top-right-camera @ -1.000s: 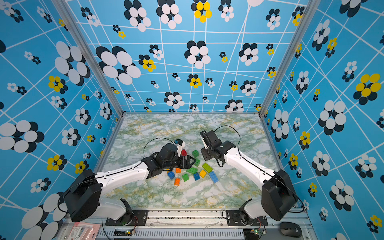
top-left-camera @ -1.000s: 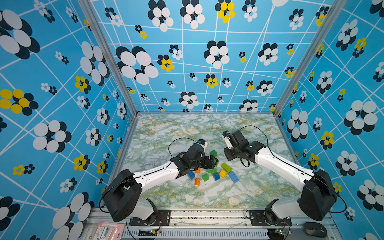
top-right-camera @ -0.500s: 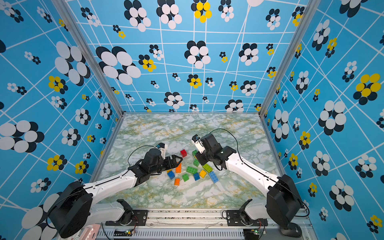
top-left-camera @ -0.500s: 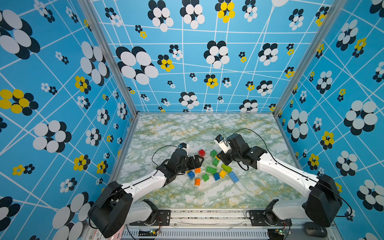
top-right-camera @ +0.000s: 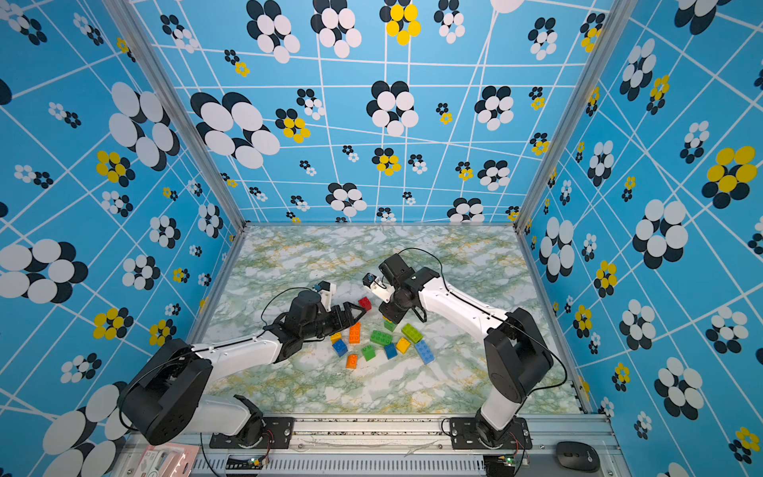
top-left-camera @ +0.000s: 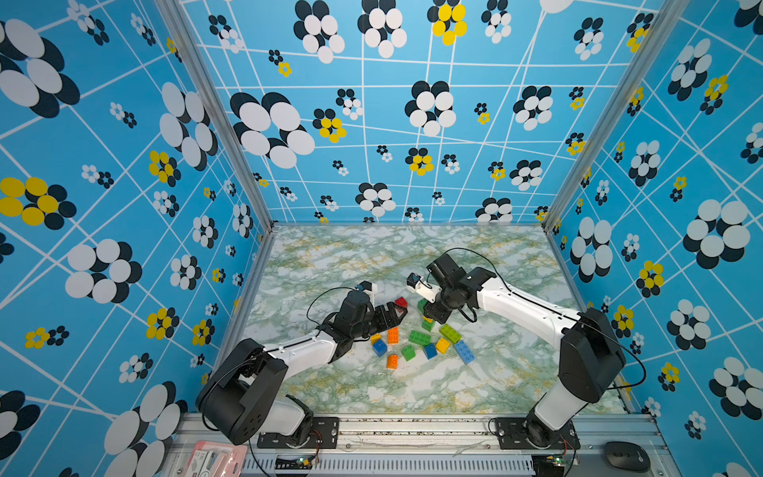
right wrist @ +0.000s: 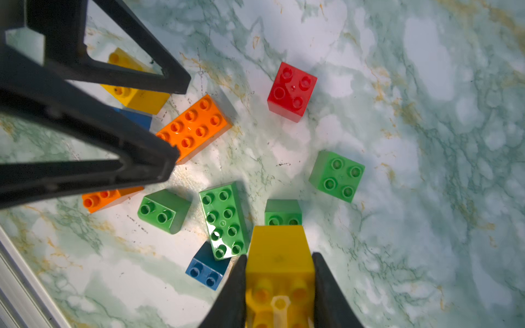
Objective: Assemble a fork with lego
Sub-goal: Assemble the lego brick with the lego brick.
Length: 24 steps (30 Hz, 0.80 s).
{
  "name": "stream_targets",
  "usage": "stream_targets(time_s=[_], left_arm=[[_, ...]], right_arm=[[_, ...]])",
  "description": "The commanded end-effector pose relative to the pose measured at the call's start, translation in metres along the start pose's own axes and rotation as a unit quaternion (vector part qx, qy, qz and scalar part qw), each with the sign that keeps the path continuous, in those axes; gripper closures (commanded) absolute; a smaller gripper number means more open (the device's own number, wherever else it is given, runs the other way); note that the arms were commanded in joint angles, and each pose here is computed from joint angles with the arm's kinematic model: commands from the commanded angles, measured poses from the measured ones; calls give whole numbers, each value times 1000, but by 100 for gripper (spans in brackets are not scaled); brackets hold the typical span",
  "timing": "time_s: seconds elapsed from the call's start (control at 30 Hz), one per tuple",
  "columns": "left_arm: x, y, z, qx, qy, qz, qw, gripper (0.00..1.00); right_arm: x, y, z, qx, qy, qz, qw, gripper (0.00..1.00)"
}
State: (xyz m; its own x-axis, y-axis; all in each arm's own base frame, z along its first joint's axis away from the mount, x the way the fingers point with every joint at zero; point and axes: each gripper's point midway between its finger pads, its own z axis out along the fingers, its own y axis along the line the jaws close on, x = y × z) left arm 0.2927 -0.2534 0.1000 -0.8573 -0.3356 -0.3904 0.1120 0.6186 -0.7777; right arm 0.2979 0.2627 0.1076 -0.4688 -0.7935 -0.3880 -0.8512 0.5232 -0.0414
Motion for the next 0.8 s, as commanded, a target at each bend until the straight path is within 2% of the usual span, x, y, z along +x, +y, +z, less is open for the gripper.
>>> stream_targets(time_s=[0.0,0.77], left_arm=[[-6,-9,2,17,-1,4,1000,10],[5,-2,9,-5,20,25,999,10]], right_arm=[[6,7,1,-18,23,-20,999,100],[7,2,20,-26,54,-10,998,100]])
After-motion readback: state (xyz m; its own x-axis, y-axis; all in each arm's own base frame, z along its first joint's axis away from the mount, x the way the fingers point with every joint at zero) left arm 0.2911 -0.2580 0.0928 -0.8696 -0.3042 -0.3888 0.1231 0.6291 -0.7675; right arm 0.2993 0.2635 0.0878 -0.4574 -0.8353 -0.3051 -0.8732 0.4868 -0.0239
